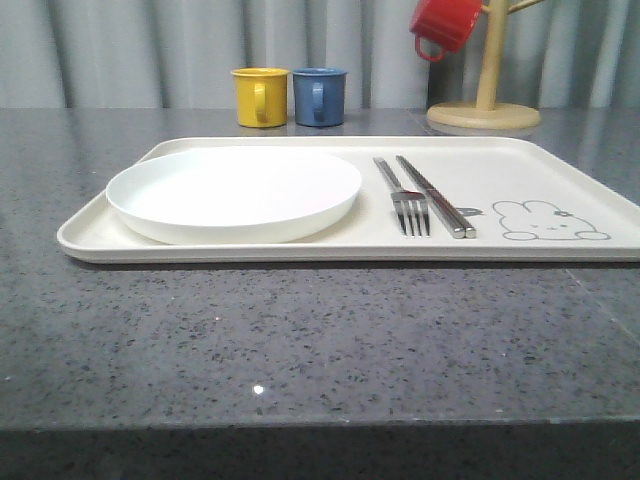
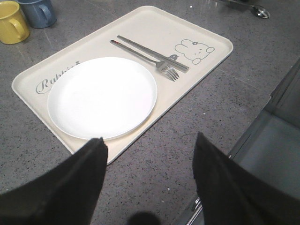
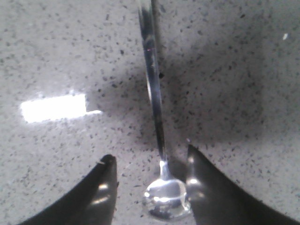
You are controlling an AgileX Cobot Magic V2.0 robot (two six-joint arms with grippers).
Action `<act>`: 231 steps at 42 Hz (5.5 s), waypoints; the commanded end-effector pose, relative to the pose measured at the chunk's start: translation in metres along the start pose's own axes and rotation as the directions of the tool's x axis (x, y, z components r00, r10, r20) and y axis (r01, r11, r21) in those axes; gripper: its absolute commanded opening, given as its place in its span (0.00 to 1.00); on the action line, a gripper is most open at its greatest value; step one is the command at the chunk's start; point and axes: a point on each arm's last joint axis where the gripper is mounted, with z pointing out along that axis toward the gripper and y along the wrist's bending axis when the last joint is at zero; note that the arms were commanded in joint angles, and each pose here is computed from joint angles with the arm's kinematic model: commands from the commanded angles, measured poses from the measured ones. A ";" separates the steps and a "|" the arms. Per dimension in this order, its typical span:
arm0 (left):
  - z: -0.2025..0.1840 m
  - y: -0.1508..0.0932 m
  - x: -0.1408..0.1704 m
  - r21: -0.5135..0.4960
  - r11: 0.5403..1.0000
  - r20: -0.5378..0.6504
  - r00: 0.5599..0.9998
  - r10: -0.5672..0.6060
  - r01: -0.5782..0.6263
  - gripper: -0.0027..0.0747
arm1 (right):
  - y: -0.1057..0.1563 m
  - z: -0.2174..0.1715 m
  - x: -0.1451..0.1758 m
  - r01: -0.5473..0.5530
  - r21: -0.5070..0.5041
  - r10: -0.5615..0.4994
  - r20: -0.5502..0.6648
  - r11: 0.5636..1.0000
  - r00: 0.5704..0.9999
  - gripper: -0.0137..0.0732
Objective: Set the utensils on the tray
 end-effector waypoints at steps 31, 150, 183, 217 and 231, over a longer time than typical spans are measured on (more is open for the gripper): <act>-0.005 0.000 -0.013 0.007 1.000 0.096 0.995 -0.009 0.008 0.56 | -0.005 0.007 -0.012 0.009 0.023 -0.011 0.054 1.000 0.998 0.40; -0.005 0.000 -0.013 0.007 1.000 0.096 0.995 -0.009 0.008 0.56 | 0.117 -0.127 0.215 0.647 -0.063 -0.420 0.711 0.760 0.563 0.61; -0.005 0.000 -0.015 0.007 1.000 0.116 0.993 -0.009 0.008 0.56 | 0.078 -0.142 0.277 0.587 -0.058 -0.279 0.839 0.808 0.467 0.60; -0.005 0.000 -0.015 0.007 1.000 0.115 0.993 -0.009 0.008 0.01 | 0.078 -0.142 0.277 0.587 -0.059 -0.274 0.843 0.808 0.463 0.08; -0.008 0.002 -0.013 -0.017 1.000 0.123 0.992 0.011 -0.009 0.01 | 0.078 -0.142 0.277 0.587 -0.059 -0.274 0.843 0.808 0.463 0.08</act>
